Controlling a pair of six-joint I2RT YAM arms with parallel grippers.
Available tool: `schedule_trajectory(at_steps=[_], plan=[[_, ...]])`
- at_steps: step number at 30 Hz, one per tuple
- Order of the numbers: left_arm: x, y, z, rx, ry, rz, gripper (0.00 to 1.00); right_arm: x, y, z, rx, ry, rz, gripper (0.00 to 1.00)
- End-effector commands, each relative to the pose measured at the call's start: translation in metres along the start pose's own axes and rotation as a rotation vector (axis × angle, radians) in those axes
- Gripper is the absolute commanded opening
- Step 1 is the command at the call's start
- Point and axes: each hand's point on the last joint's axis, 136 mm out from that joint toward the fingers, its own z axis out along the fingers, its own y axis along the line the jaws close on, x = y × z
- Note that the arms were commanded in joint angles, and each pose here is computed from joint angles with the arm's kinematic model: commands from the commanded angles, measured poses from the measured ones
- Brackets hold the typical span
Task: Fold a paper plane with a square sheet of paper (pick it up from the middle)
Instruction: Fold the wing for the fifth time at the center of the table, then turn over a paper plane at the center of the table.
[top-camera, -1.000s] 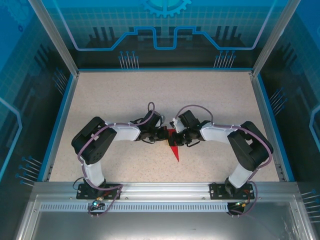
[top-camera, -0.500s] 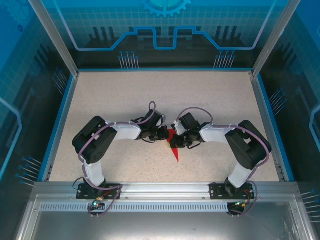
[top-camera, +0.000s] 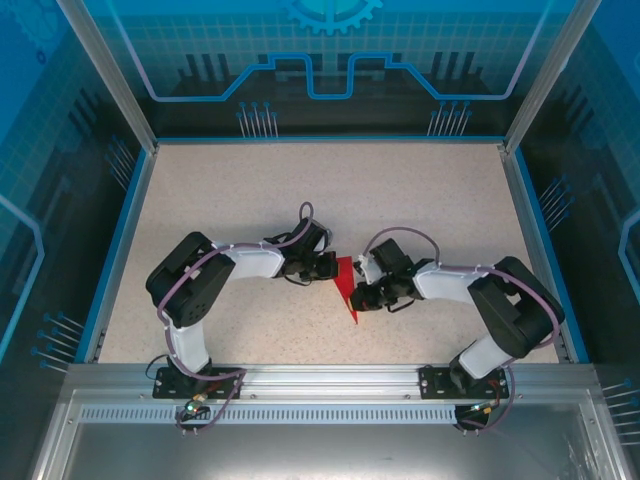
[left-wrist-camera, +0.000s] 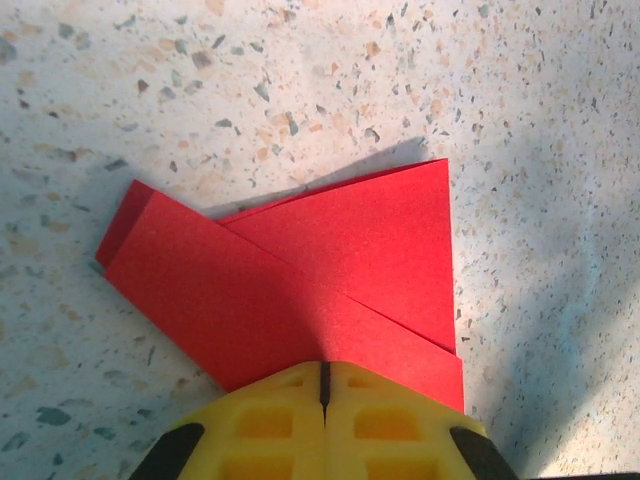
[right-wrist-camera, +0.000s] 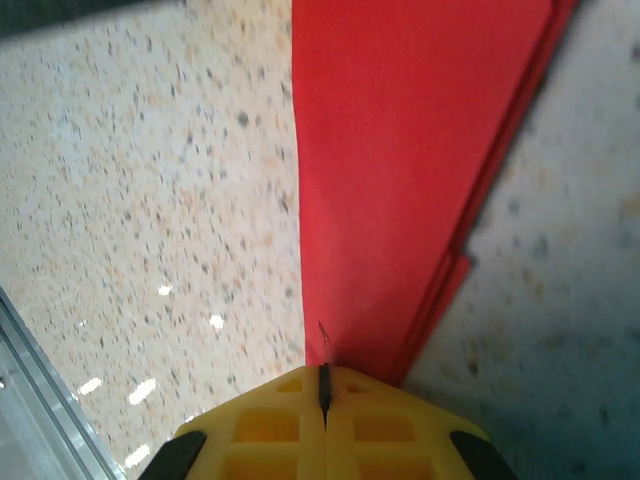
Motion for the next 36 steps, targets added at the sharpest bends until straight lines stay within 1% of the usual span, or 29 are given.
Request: schedule_trajectory(at_steps=[1, 5, 8, 10, 13, 15, 16, 17, 19, 20, 24, 26, 27, 29, 31, 36], plan=[[0.024, 0.058, 0.013, -0.218, 0.066, -0.051, 0.00, 0.076, -0.021, -0.001, 0.076, 0.227, 0.126, 0.00], [0.021, 0.052, 0.012, -0.200, 0.064, -0.049, 0.00, 0.085, -0.018, -0.009, 0.069, 0.224, 0.132, 0.00], [0.013, 0.036, 0.006, -0.156, 0.054, -0.037, 0.04, 0.063, -0.006, -0.026, 0.069, 0.120, 0.101, 0.01], [0.002, 0.017, -0.004, -0.120, 0.036, -0.021, 0.09, 0.036, 0.005, -0.045, 0.079, -0.004, 0.073, 0.07], [-0.018, -0.015, -0.026, -0.076, -0.006, 0.002, 0.19, 0.005, 0.006, -0.075, 0.135, -0.175, 0.073, 0.30], [-0.027, -0.032, -0.042, -0.077, -0.031, 0.015, 0.30, -0.009, -0.001, -0.091, 0.185, -0.257, 0.099, 0.48], [-0.032, -0.039, -0.051, -0.085, -0.048, 0.018, 0.35, -0.016, -0.006, -0.099, 0.204, -0.292, 0.119, 0.55], [-0.034, -0.044, -0.058, -0.101, -0.058, 0.018, 0.38, -0.020, -0.011, -0.105, 0.218, -0.315, 0.139, 0.58], [-0.034, -0.048, -0.070, -0.167, -0.077, 0.010, 0.49, -0.028, -0.021, -0.115, 0.231, -0.364, 0.194, 0.66], [-0.033, -0.047, -0.074, -0.204, -0.081, 0.000, 0.52, -0.031, -0.026, -0.118, 0.237, -0.379, 0.221, 0.69], [-0.021, -0.038, -0.084, -0.388, -0.075, -0.042, 0.61, -0.032, -0.050, -0.124, 0.272, -0.408, 0.313, 0.84], [-0.014, -0.042, -0.082, -0.442, -0.065, -0.037, 0.64, -0.031, -0.060, -0.126, 0.296, -0.417, 0.341, 0.91], [-0.010, -0.043, -0.080, -0.473, -0.061, -0.037, 0.68, -0.029, -0.065, -0.127, 0.305, -0.420, 0.355, 0.94], [-0.005, -0.044, -0.075, -0.527, -0.058, -0.035, 0.71, -0.028, -0.071, -0.129, 0.317, -0.427, 0.375, 0.97], [-0.001, -0.047, -0.067, -0.564, -0.048, -0.034, 0.73, -0.025, -0.078, -0.130, 0.328, -0.430, 0.393, 0.99], [0.006, -0.050, -0.041, -0.590, -0.002, -0.051, 0.75, -0.020, -0.086, -0.132, 0.330, -0.428, 0.422, 0.99]])
